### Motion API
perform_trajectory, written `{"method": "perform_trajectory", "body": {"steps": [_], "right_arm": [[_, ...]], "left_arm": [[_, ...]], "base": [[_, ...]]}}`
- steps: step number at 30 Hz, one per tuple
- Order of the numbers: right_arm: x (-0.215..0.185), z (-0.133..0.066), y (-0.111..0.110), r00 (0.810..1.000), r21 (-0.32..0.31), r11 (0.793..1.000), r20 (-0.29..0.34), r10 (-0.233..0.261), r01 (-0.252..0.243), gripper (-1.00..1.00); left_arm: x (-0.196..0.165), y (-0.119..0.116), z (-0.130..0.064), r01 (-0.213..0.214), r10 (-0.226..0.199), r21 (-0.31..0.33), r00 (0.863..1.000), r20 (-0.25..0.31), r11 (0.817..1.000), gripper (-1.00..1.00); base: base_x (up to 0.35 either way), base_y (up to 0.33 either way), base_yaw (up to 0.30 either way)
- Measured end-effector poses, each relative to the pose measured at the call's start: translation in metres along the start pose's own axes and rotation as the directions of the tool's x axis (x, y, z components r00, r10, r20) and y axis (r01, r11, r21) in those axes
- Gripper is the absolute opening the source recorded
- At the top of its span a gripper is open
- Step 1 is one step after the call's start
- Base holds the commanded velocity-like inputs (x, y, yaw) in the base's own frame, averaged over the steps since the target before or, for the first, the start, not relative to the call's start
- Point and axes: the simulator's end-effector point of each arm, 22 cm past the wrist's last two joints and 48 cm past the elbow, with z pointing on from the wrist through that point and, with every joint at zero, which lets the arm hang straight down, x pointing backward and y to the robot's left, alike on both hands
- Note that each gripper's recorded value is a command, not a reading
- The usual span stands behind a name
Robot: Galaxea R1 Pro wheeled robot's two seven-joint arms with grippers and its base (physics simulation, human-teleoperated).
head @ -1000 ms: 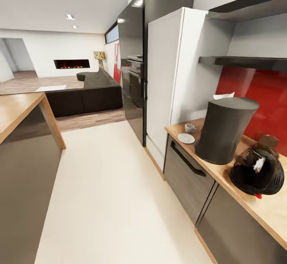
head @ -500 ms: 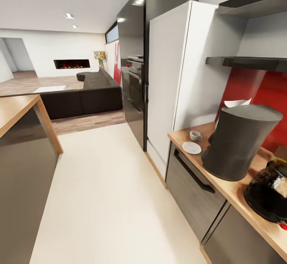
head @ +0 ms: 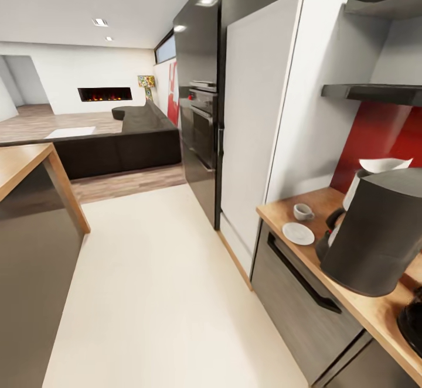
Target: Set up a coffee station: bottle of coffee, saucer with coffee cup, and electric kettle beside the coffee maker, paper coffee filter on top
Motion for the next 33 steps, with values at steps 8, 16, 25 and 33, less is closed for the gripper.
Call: {"method": "perform_trajectory", "body": {"steps": [8, 16, 25, 33], "right_arm": [[0.0001, 0.0, -0.0001, 1.0, 0.0, 1.0, 0.0, 0.0, 0.0, 1.0], [0.0001, 0.0, -0.0001, 1.0, 0.0, 1.0, 0.0, 0.0, 0.0, 1.0], [0.0003, 0.0, -0.0001, 1.0, 0.0, 1.0, -0.001, 0.0, 0.0, 1.0], [0.0004, 0.0, -0.0004, 1.0, 0.001, 1.0, -0.002, 0.0, 0.0, 1.0]], "left_arm": [[0.0001, 0.0003, 0.0, 0.0, 0.0, -0.001, 1.0, 0.0, 1.0, 1.0], [-0.0001, -0.0001, 0.0001, 0.0, 0.0, 0.0, 1.0, 0.0, 1.0, 1.0], [0.0, -0.0002, 0.0, 0.0, 0.0, 0.0, 1.0, 0.0, 1.0, 1.0], [0.0003, -0.0005, 0.0, 0.0, 0.0, 0.001, 1.0, -0.001, 1.0, 1.0]], "base": [[0.283, 0.208, 0.0], [0.261, 0.226, 0.0], [0.249, 0.236, 0.0], [0.281, 0.224, -0.096]]}}
